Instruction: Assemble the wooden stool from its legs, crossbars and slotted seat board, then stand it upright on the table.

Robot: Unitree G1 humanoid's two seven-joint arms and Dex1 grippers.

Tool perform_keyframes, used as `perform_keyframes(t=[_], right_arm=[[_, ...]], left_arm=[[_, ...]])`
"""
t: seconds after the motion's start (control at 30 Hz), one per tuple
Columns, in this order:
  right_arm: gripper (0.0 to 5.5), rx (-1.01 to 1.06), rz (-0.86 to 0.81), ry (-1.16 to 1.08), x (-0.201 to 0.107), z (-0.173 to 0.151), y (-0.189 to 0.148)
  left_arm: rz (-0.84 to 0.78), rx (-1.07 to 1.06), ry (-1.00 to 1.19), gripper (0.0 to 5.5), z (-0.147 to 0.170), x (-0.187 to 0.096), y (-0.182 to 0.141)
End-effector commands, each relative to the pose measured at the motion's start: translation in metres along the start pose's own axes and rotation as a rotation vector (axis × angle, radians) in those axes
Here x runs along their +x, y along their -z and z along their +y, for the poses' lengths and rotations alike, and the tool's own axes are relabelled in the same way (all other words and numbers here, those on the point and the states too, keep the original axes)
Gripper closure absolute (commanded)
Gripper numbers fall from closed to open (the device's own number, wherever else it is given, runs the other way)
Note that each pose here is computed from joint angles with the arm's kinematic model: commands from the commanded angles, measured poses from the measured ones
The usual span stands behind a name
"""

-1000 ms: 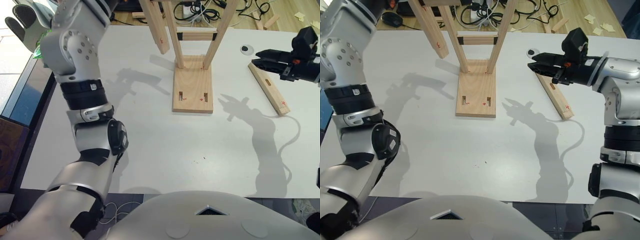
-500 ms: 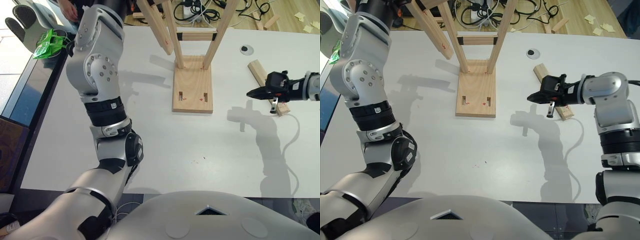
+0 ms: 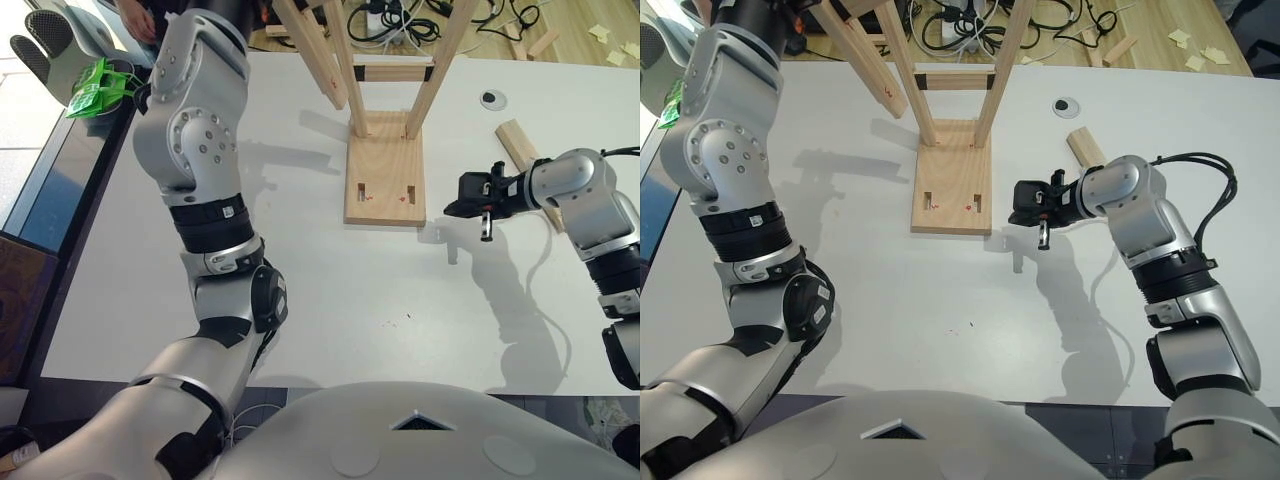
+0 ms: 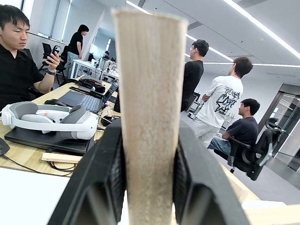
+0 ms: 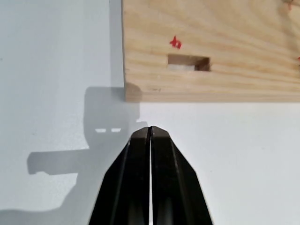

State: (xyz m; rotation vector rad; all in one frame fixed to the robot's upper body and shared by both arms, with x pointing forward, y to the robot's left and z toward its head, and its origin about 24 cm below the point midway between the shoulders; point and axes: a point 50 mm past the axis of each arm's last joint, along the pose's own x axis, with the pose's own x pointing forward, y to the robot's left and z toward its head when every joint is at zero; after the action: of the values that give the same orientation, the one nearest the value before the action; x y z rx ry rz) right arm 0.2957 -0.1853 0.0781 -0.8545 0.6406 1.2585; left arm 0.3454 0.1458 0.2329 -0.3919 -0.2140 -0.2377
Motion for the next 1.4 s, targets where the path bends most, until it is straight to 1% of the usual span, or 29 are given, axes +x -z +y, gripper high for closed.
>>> perform_keyframes(t=[0.03, 0.13, 0.23, 0.33, 0.4, 0.47, 0.57, 0.67, 0.8, 0.9, 1.0, 1.13, 1.4], right_arm=[[5.50, 0.026, -0.018, -0.011, 0.013, 0.003, -0.016], [5.50, 0.057, -0.047, -0.011, 0.033, 0.003, -0.029], [5.50, 0.076, -0.053, 0.004, 0.053, 0.004, -0.037], [5.50, 0.117, -0.100, 0.060, 0.066, -0.001, -0.048], [5.50, 0.126, -0.116, 0.089, 0.070, -0.004, -0.052], [5.50, 0.135, -0.136, 0.121, 0.062, -0.008, -0.053], [5.50, 0.234, -0.204, 0.231, 0.029, -0.018, -0.047], [5.50, 0.423, -0.333, 0.344, -0.001, -0.017, -0.039], [5.50, 0.745, -0.560, 0.413, -0.020, -0.003, -0.035], [5.50, 0.927, -0.646, 0.440, -0.019, 0.007, -0.032], [5.50, 0.992, -0.726, 0.432, -0.016, 0.013, -0.042], [5.50, 1.015, -0.790, 0.409, -0.013, 0.017, -0.052], [5.50, 1.027, -0.834, 0.404, -0.013, 0.020, -0.054]], left_arm=[[-0.009, 0.007, 0.006, 4.47, -0.003, 0.004, -0.008], [-0.002, -0.008, 0.002, 4.47, -0.005, 0.005, -0.007], [0.010, -0.014, 0.029, 4.47, -0.014, 0.004, -0.006], [0.024, -0.004, 0.043, 4.47, -0.016, 0.003, -0.005], [0.038, 0.020, 0.039, 4.47, -0.013, 0.001, -0.003], [0.061, 0.074, 0.043, 4.47, -0.010, -0.002, 0.001], [0.098, 0.125, 0.039, 4.47, -0.004, -0.014, 0.012], [0.125, 0.139, 0.054, 4.47, -0.002, -0.031, 0.028], [0.161, 0.127, 0.054, 4.47, 0.001, -0.048, 0.047], [0.179, 0.122, 0.050, 4.47, 0.006, -0.056, 0.061], [0.180, 0.143, 0.046, 4.47, 0.011, -0.057, 0.069], [0.182, 0.191, 0.040, 4.47, 0.018, -0.057, 0.078], [0.156, 0.225, 0.023, 4.47, 0.018, -0.051, 0.085]])
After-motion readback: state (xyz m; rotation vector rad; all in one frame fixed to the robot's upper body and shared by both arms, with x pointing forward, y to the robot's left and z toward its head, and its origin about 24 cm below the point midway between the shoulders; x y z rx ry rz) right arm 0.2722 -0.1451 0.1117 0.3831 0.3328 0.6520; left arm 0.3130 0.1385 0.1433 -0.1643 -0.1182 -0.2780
